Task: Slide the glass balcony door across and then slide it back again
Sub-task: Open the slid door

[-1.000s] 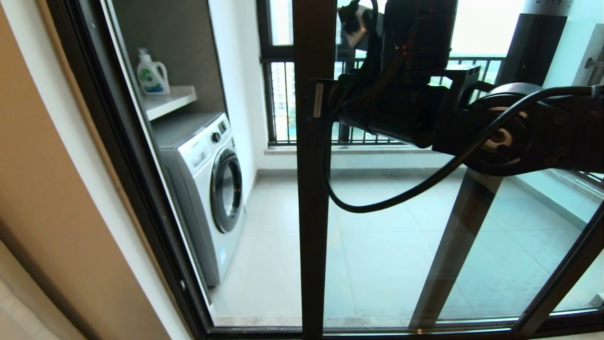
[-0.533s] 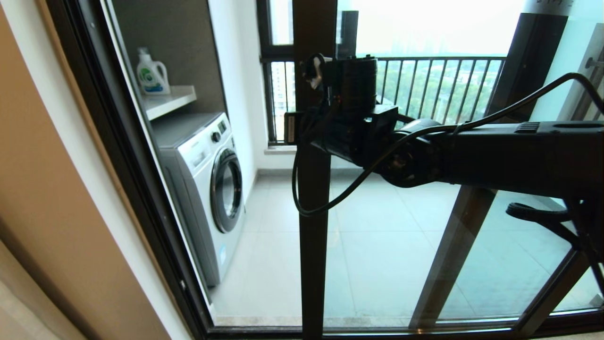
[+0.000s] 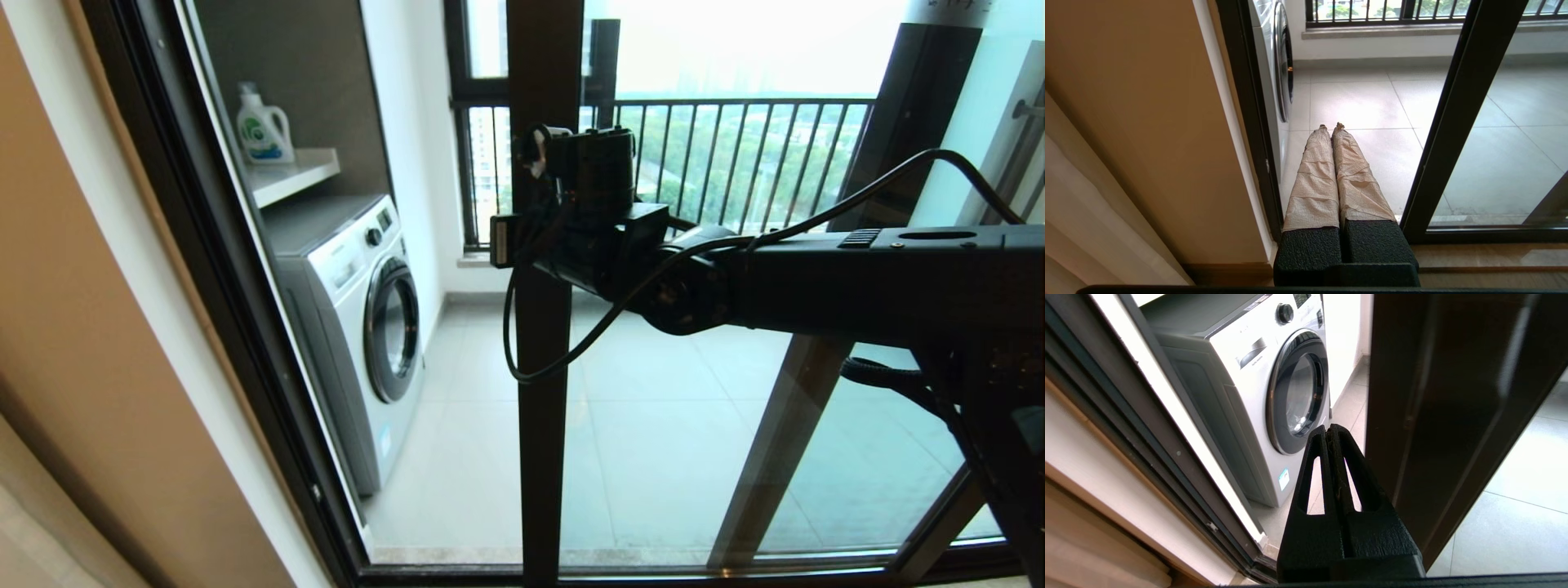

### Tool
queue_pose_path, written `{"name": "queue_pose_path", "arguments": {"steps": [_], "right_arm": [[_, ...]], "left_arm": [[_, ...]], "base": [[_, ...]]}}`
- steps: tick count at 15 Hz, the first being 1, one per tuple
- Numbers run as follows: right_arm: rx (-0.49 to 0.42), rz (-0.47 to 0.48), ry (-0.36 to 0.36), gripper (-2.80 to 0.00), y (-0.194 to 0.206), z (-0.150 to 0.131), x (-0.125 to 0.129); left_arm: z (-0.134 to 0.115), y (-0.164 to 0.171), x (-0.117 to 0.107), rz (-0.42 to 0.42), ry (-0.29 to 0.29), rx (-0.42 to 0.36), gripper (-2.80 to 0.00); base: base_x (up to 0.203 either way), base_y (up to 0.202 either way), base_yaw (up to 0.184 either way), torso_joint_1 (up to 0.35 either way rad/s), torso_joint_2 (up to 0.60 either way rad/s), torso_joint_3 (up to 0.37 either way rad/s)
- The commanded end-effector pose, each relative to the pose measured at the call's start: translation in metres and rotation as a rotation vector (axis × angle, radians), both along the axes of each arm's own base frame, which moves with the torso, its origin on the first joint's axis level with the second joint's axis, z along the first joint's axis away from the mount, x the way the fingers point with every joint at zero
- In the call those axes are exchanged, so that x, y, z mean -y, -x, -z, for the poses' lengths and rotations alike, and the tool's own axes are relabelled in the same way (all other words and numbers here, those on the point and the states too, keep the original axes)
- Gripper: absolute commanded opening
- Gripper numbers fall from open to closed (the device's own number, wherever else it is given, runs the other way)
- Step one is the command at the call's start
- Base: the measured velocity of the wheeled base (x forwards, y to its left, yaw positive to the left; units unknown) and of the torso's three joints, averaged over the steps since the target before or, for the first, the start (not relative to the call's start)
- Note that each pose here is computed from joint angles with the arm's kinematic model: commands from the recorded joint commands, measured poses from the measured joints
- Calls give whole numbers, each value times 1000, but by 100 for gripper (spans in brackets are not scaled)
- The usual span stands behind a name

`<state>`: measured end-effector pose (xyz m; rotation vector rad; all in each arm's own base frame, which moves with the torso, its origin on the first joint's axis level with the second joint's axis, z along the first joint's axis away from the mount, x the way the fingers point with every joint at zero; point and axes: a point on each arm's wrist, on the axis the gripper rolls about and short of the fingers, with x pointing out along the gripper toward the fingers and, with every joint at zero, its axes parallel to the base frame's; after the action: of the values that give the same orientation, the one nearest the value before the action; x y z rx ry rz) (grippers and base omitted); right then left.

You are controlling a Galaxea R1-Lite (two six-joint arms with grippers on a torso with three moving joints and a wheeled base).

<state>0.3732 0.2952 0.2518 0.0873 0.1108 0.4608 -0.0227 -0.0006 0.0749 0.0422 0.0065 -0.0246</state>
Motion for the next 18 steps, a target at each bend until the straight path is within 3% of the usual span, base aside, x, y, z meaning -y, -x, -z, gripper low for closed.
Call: {"name": "queue_pose_path", "arguments": {"steps": [1, 6, 18], "right_arm": [[5, 16, -4, -280, -4, 0, 5], [20, 63, 0, -280, -16, -1, 21], [31, 145, 0, -280, -20, -1, 29]], "left_arm": [[0, 0, 0, 0, -1, -2, -280], [0, 0, 0, 0, -1, -2, -280], [0, 0, 0, 0, -1, -2, -280]], "base": [[0, 0, 0, 0, 0, 0], [0, 0, 0, 0, 0, 0], [0, 0, 0, 0, 0, 0]]}}
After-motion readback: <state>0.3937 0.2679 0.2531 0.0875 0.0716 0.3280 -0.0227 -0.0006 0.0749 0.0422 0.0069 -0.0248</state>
